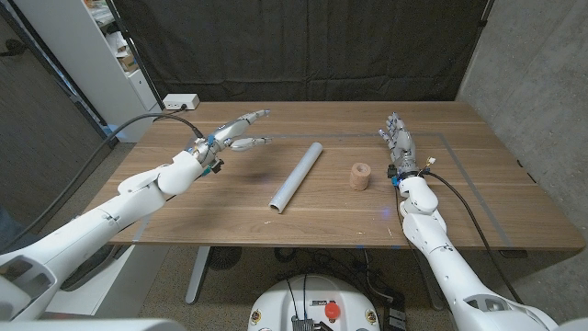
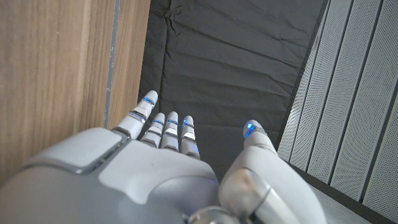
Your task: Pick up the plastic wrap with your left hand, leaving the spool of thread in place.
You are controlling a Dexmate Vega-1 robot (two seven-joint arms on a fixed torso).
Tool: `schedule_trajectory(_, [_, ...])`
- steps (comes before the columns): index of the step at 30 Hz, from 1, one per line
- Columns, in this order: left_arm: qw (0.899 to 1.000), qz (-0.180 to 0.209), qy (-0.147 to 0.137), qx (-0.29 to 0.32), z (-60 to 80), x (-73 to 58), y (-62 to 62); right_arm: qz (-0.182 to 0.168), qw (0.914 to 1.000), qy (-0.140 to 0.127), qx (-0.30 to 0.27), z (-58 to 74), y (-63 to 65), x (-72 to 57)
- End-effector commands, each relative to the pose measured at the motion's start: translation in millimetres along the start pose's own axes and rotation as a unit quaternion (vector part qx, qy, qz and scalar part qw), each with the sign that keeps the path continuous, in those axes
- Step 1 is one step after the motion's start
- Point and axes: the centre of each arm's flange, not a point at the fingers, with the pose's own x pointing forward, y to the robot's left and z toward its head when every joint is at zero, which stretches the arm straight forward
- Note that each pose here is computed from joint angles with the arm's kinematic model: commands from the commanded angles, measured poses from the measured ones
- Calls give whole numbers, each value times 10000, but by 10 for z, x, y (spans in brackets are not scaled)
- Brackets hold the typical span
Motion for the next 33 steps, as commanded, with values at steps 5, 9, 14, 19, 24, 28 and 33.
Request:
schedule_trajectory(5, [9968, -348, -143, 711, 96, 146, 36, -54, 10000, -63, 26, 25, -23, 32])
schedule_trajectory(9, [9950, -445, -180, 875, 123, 159, 30, -43, 10000, -59, 42, 12, -5, 42])
schedule_trajectory(14, [9932, -527, -203, 1016, 146, 160, 26, -33, 10000, -67, 64, -3, 19, 54])
schedule_trajectory(19, [9913, -597, -215, 1151, 171, 163, 19, -29, 9999, -68, 75, -15, 26, 64])
schedule_trajectory(24, [9881, -580, -239, 1405, 197, 165, 10, -45, 9999, -74, 85, -18, 25, 69])
schedule_trajectory(28, [9870, -646, -220, 1455, 192, 180, 10, -50, 9999, -71, 77, -15, 23, 79])
schedule_trajectory(33, [9831, -734, -243, 1662, 211, 211, 5, -70, 9999, -73, 73, -7, 17, 87])
